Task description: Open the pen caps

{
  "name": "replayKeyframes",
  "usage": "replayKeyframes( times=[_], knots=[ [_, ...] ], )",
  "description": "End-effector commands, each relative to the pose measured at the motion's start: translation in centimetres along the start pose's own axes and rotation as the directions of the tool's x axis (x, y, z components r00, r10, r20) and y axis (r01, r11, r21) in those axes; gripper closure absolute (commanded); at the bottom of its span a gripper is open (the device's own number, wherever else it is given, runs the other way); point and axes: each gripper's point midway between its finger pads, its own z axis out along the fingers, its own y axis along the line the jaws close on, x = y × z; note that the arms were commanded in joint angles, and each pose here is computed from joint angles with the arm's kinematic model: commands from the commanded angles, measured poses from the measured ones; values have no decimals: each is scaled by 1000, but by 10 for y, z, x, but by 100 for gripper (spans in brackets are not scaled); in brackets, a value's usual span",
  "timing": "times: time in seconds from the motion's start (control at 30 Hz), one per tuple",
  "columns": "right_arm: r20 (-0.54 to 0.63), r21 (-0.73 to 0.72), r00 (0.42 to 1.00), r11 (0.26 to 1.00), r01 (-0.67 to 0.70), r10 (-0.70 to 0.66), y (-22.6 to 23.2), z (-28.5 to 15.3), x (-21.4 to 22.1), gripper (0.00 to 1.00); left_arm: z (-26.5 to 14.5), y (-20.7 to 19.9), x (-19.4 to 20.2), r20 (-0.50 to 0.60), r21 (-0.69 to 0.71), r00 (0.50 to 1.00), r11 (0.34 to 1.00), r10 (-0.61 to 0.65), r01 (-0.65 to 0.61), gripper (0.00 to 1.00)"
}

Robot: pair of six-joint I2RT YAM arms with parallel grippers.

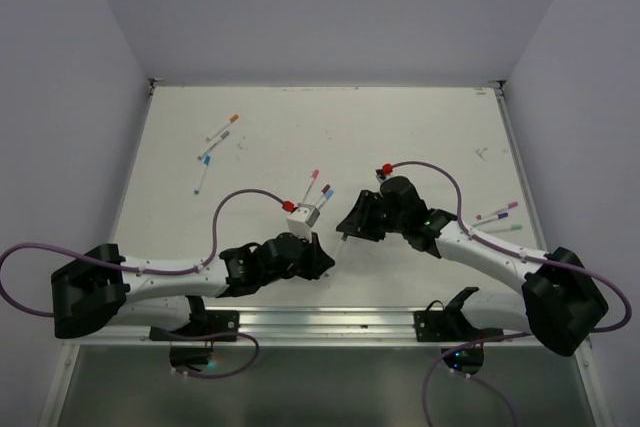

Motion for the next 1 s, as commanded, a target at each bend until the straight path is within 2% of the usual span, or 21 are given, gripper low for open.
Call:
replayKeyframes(
  times=[0.0,0.17,0.23,0.33,0.4,0.53,0.57,0.6,0.63,0.67,0.77,0.97],
  knots=[
    [28,-11,1000,1000,-6,7,0,5,-1,61,-1,-13,-12,47,40,998,999,-31,29,100],
    [19,-12,1000,1000,-12,12,-3,8,4,62,-1,-15,-15,51,40,998,999,-28,26,100],
    [19,-12,1000,1000,-13,13,-5,9,5,69,0,-15,-15,50,37,998,999,-28,26,100],
    [20,-15,1000,1000,-13,13,-5,9,5,84,1,-17,-15,48,43,999,999,-27,25,100],
    [26,-16,1000,1000,-12,12,-4,9,4,98,1,-17,-15,48,41,999,999,-24,22,100],
    [25,-34,1000,999,-6,7,1,7,4,100,0,-17,-11,33,56,999,998,-8,6,99],
    [25,-37,1000,999,-7,8,1,7,4,100,0,-16,-9,29,56,1000,998,-2,0,89],
    [22,-43,1000,999,-7,8,2,6,5,100,0,-16,-10,29,55,1000,998,-1,0,70],
    [23,-48,1000,999,-6,7,3,5,5,100,0,-15,-8,27,54,1000,999,0,-2,62],
    [23,-52,1000,999,-9,10,3,5,6,100,1,-14,-8,27,50,1000,999,-1,0,46],
    [24,-70,1000,997,-14,16,5,3,8,100,4,-14,-5,13,48,1000,999,6,-7,37],
    [18,-116,1000,993,-21,23,13,1,11,100,13,-21,0,-8,78,1000,997,19,-18,41]
  ],
)
